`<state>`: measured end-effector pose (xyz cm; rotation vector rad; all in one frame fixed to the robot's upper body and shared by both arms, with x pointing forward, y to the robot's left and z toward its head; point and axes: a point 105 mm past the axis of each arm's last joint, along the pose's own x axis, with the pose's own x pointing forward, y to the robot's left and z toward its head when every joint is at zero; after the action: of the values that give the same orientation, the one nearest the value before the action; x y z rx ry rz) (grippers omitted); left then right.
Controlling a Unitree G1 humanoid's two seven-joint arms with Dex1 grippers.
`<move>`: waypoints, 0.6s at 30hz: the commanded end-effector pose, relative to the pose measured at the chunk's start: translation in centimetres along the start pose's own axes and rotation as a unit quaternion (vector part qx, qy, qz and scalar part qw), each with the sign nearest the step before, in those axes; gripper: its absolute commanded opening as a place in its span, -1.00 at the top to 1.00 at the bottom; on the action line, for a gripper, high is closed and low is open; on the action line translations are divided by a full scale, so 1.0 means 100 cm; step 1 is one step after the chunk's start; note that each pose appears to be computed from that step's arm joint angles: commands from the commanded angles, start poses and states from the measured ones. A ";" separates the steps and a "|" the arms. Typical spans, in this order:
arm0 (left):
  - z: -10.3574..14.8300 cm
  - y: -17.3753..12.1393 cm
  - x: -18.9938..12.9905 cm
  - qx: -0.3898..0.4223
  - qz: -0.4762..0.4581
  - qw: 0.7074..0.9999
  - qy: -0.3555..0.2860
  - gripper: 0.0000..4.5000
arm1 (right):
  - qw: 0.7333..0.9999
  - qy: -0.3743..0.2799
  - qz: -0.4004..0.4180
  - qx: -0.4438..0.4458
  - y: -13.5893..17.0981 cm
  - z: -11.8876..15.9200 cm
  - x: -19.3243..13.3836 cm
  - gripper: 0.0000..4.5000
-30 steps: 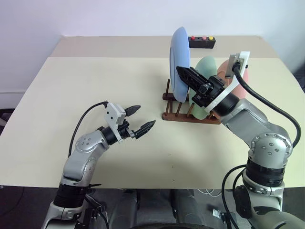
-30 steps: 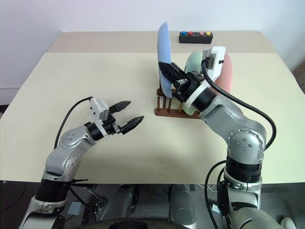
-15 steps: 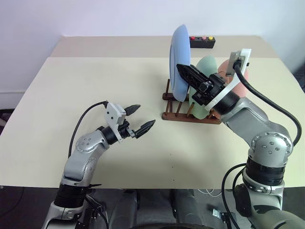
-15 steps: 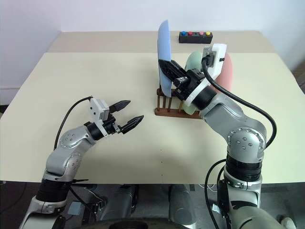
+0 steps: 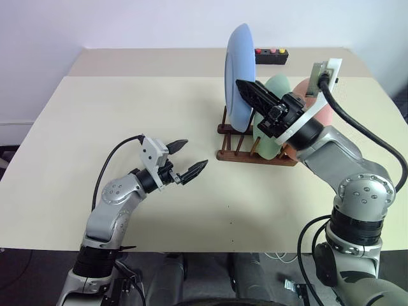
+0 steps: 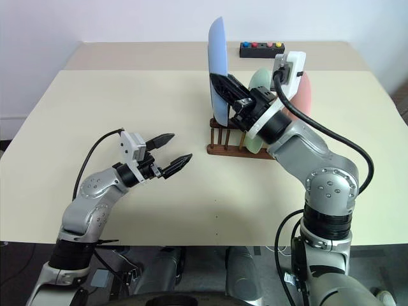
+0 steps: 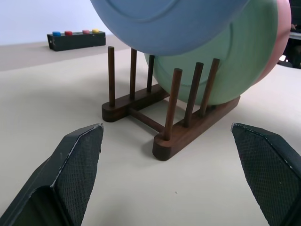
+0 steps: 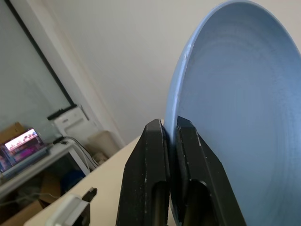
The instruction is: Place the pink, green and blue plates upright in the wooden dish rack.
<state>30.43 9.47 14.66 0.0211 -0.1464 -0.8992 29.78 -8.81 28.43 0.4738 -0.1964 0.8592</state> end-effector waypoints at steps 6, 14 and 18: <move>0.010 0.001 0.002 0.020 -0.001 1.000 -0.015 -0.98 | 0.999 -0.032 0.010 0.016 0.008 0.012 -0.002 1.00; 0.010 0.001 0.002 0.021 -0.002 1.000 -0.015 -0.98 | 0.999 -0.023 -0.024 0.031 -0.003 0.006 -0.004 1.00; 0.010 0.001 0.002 0.021 -0.003 1.000 -0.015 -0.98 | 0.998 -0.020 -0.044 0.036 -0.009 0.003 -0.005 1.00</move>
<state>30.53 9.50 14.65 0.0227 -0.1466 -0.8977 30.54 -9.55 27.20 0.5534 -0.1335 0.7684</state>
